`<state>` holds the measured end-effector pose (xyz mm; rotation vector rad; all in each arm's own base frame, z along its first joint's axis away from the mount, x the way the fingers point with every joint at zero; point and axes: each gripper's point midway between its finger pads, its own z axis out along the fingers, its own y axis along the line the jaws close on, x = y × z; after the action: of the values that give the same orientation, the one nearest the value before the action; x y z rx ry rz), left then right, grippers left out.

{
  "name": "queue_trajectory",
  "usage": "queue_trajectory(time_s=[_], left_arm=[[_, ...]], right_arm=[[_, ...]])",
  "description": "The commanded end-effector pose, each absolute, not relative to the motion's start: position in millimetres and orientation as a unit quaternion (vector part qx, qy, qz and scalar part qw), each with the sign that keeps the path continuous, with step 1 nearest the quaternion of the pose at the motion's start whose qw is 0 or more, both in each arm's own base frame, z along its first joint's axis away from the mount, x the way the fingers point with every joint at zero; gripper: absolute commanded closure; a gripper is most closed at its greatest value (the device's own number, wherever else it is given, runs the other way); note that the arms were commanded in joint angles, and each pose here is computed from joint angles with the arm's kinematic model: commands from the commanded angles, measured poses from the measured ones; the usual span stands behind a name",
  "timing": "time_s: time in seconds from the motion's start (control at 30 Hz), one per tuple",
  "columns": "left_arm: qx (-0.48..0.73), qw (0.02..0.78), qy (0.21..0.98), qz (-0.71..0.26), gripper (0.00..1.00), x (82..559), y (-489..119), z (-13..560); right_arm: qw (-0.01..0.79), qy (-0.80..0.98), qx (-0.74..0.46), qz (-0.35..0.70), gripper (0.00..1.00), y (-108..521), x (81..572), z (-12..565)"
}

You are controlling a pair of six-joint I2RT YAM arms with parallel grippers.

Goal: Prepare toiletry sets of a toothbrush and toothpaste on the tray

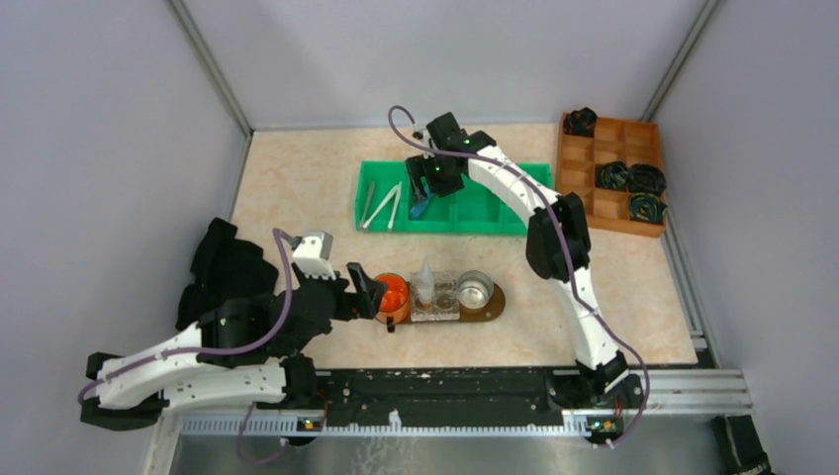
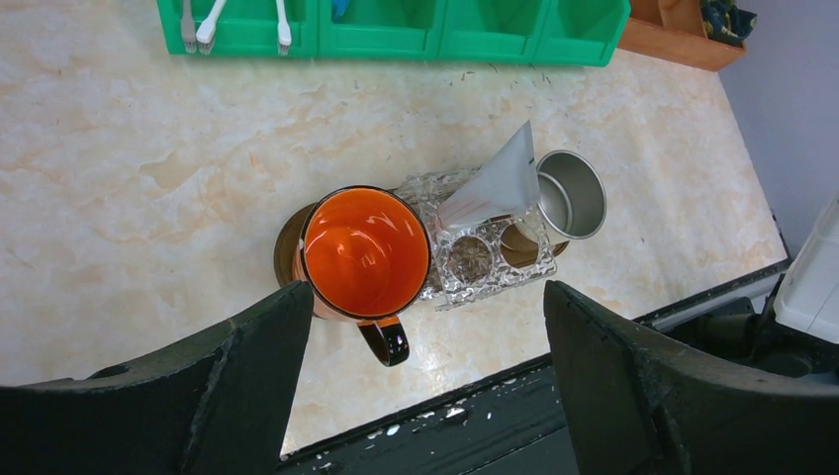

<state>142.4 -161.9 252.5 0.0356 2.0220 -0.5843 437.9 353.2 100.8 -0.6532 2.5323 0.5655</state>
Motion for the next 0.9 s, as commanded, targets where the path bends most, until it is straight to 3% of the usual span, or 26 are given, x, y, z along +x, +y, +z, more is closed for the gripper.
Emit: queue_trajectory(time_s=[0.0,0.5,0.87], left_arm=[[0.026,0.496,0.835,-0.235,0.08,140,-154,248],[0.027,0.494,0.83,-0.256,0.11,134,-146,248],[0.032,0.502,0.825,-0.258,0.12,136,-145,252]], right_arm=[[0.253,0.929,-0.198,0.184,0.26,352,449,109],[0.26,0.935,-0.141,0.195,0.26,373,465,78],[0.243,0.948,-0.148,0.143,0.29,362,457,54]])
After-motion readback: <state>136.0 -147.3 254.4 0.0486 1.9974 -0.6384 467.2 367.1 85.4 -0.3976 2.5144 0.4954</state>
